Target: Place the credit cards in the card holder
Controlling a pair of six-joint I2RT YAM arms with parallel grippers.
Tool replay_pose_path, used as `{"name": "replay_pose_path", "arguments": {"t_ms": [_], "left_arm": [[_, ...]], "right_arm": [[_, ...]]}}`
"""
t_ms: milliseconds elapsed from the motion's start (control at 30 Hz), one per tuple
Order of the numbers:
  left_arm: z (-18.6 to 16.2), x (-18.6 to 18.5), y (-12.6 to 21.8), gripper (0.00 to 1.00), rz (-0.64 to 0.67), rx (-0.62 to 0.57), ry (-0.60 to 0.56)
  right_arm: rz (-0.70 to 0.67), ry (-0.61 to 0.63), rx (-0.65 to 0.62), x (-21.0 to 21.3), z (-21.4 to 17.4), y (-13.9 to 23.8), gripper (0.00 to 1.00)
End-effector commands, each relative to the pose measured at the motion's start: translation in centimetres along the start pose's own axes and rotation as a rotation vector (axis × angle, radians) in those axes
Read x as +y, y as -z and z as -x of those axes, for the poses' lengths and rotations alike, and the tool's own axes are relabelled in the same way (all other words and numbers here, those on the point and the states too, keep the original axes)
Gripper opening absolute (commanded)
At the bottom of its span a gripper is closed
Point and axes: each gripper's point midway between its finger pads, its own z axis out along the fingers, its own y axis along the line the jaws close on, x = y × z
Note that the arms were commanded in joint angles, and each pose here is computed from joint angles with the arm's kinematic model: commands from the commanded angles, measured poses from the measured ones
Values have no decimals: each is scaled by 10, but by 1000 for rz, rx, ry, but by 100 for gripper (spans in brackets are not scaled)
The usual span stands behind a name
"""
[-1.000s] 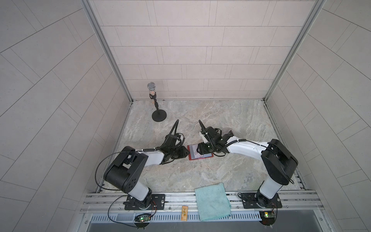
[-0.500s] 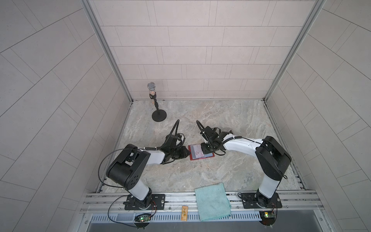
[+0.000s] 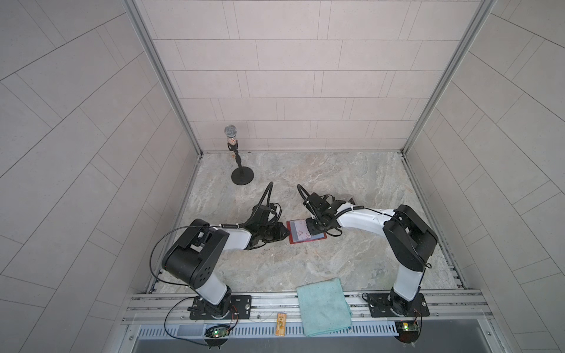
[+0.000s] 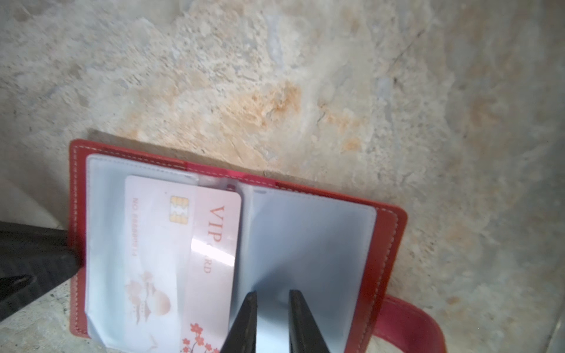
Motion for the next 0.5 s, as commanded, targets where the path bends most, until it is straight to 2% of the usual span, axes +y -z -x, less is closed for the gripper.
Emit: {"name": "replay_pose_path", "arguments": {"t_ms": [0, 467], "left_arm": [[-36, 38, -4, 18, 135, 105, 77], [-35, 38, -5, 18, 131, 106, 77]], "right_arm": [[-14, 12, 51, -3, -11, -10, 21], [115, -8, 73, 20, -13, -17, 21]]}}
